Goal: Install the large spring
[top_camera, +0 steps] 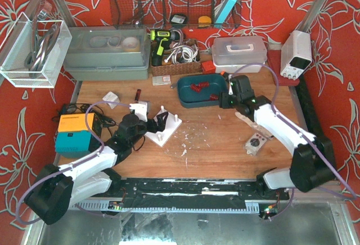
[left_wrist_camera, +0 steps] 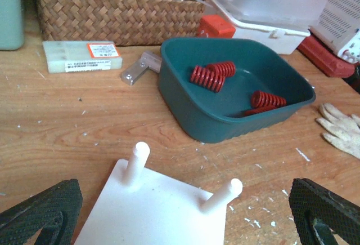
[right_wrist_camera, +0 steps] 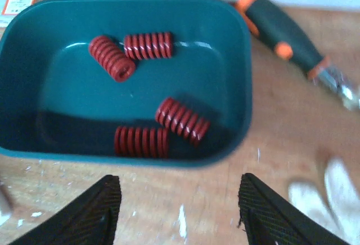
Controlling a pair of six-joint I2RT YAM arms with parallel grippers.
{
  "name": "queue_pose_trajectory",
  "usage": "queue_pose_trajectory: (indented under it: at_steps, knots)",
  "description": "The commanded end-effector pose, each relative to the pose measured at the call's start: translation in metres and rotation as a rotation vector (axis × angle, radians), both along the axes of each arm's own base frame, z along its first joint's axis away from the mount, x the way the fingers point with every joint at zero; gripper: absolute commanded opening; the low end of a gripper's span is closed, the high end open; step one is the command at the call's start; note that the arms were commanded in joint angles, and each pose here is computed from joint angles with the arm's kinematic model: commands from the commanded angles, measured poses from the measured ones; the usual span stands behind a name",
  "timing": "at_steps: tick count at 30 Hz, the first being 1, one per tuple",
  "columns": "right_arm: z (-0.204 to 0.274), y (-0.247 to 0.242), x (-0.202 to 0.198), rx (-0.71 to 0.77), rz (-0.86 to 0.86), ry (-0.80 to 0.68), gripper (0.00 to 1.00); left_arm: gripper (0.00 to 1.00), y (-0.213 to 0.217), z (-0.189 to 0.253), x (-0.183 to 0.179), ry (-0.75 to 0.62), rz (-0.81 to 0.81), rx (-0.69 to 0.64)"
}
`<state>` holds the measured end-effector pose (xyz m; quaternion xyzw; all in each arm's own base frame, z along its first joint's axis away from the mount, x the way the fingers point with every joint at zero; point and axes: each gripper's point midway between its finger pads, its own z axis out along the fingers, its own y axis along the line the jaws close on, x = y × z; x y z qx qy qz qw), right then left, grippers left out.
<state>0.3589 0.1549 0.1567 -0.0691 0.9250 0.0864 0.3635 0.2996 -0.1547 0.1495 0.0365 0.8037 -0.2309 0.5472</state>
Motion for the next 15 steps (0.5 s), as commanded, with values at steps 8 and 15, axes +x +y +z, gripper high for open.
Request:
queue_pose_trajectory:
  at_steps: [8, 15]
  knots:
    - [-0.020, 0.058, 0.057, -0.203, 0.317, 0.025, 0.44, 1.00, 0.003, 0.020, 0.001, -0.066, 0.021, -0.018]
    - [-0.040, 0.117, 0.076, -0.304, 0.477, -0.073, 0.42, 1.00, 0.005, 0.022, -0.001, -0.076, 0.028, -0.024]
